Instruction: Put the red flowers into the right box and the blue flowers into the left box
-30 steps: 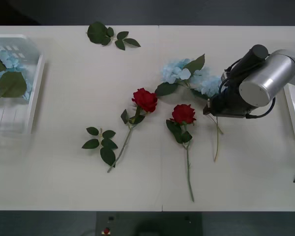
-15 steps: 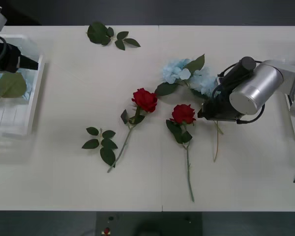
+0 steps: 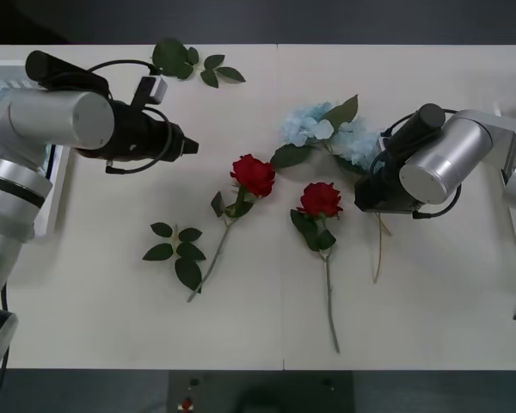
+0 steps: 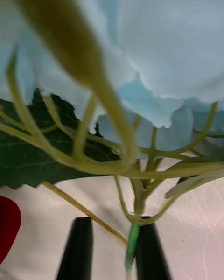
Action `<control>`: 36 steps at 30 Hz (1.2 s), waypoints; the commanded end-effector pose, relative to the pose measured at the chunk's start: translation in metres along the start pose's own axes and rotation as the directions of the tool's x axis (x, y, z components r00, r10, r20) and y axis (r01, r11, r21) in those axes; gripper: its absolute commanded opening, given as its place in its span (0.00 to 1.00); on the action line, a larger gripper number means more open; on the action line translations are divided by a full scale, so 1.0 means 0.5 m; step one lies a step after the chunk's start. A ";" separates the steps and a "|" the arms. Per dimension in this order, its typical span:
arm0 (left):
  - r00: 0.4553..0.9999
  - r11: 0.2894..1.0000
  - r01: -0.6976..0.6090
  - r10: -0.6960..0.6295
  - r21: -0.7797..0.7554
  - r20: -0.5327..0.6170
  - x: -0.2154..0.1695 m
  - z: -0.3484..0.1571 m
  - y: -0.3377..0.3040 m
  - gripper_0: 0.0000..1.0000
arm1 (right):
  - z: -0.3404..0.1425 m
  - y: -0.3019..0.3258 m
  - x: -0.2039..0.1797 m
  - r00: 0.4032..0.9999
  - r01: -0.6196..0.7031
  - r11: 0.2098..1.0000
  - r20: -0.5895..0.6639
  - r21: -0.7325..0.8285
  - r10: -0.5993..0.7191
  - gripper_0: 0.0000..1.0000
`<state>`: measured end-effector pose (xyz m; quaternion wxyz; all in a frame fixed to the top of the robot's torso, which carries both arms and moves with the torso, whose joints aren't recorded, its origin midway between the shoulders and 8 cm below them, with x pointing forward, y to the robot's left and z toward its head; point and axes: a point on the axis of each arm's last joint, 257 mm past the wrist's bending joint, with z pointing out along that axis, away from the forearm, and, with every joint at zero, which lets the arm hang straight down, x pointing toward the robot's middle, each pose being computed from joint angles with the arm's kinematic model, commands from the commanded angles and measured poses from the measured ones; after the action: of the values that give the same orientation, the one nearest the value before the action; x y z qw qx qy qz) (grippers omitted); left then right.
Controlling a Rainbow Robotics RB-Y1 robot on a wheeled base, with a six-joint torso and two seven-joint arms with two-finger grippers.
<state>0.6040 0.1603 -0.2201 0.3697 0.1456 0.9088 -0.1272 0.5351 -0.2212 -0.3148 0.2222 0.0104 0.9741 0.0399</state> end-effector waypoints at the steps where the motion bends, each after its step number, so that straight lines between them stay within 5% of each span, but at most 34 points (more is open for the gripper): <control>1: 0.992 0.992 -0.123 0.123 -0.003 0.012 -0.014 0.014 -0.049 1.00 | -0.021 0.033 -0.042 0.998 0.049 0.998 0.043 -0.033 -0.048 0.00; 9: 0.977 0.976 -0.208 0.210 0.059 -0.031 0.044 0.063 -0.165 1.00 | -0.083 0.027 -0.107 0.991 0.118 0.990 0.078 -0.080 -0.112 0.00; 16: 0.956 0.957 -0.286 0.289 0.056 -0.053 0.110 0.102 -0.219 1.00 | -0.198 0.044 -0.188 0.935 0.336 0.919 0.188 -0.208 -0.300 0.00; 31: 0.934 0.938 -0.346 0.347 0.034 -0.080 0.159 0.123 -0.228 1.00 | -0.388 0.241 -0.231 0.687 0.718 0.572 0.534 -0.396 -0.493 0.00; 36: 0.944 0.944 -0.330 0.330 0.025 -0.020 0.106 0.102 -0.219 1.00 | -0.405 0.285 -0.224 0.610 0.786 0.484 0.610 -0.385 -0.505 0.00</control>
<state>0.5470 0.0542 -0.3155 0.3354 0.2990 0.8911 -0.0644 0.5506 -0.1123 -0.0853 0.3919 -0.4122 0.7812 0.2571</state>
